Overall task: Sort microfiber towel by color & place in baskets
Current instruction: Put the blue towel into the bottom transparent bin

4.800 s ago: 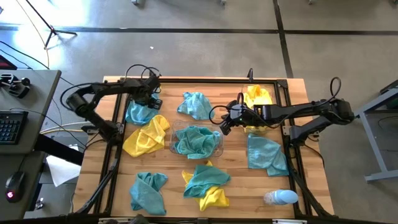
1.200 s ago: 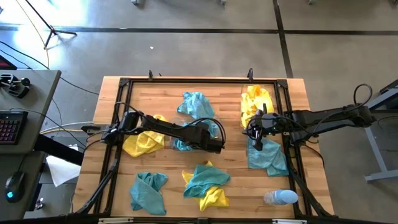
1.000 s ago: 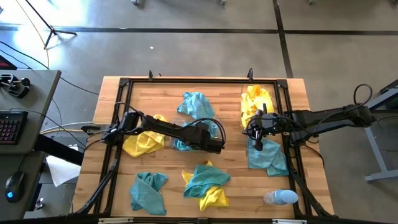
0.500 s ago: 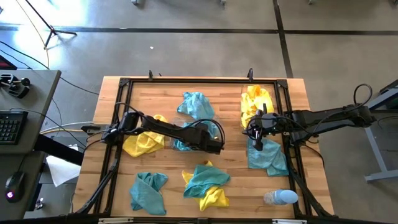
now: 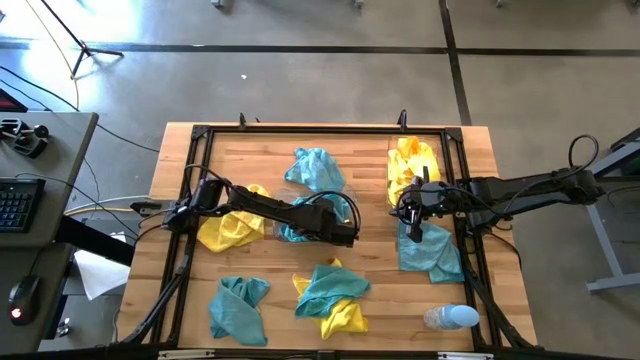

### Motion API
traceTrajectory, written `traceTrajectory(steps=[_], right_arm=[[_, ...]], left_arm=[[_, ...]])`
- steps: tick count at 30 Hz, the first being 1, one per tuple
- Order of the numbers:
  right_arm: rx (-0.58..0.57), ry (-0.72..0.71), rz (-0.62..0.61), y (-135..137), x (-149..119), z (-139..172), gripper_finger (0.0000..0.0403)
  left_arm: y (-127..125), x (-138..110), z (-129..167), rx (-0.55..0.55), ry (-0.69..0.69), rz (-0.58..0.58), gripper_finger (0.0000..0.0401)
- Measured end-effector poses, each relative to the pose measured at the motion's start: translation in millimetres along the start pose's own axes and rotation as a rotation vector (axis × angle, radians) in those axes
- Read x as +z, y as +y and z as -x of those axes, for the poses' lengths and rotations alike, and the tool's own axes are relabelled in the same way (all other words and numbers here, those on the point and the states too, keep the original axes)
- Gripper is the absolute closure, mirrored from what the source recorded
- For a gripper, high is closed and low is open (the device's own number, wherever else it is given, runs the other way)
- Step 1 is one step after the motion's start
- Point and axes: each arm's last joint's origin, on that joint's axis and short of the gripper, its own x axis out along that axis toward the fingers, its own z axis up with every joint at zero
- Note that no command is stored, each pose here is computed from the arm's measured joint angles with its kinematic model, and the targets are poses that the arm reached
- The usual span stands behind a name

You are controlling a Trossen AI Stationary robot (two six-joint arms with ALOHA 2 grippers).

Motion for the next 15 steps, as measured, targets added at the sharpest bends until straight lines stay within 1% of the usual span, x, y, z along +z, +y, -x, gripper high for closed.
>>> traceTrajectory(steps=[10, 15], right_arm=[[0.000, 0.000, -0.001, 0, 0, 0, 0.0402], [-0.001, 0.002, -0.007, 0, 0, 0, 0.0402]], left_arm=[[3, 6, 19, -0.035, 0.002, 0.000, 0.0242], [6, 10, 29, -0.058, -0.003, 0.023, 0.0242]])
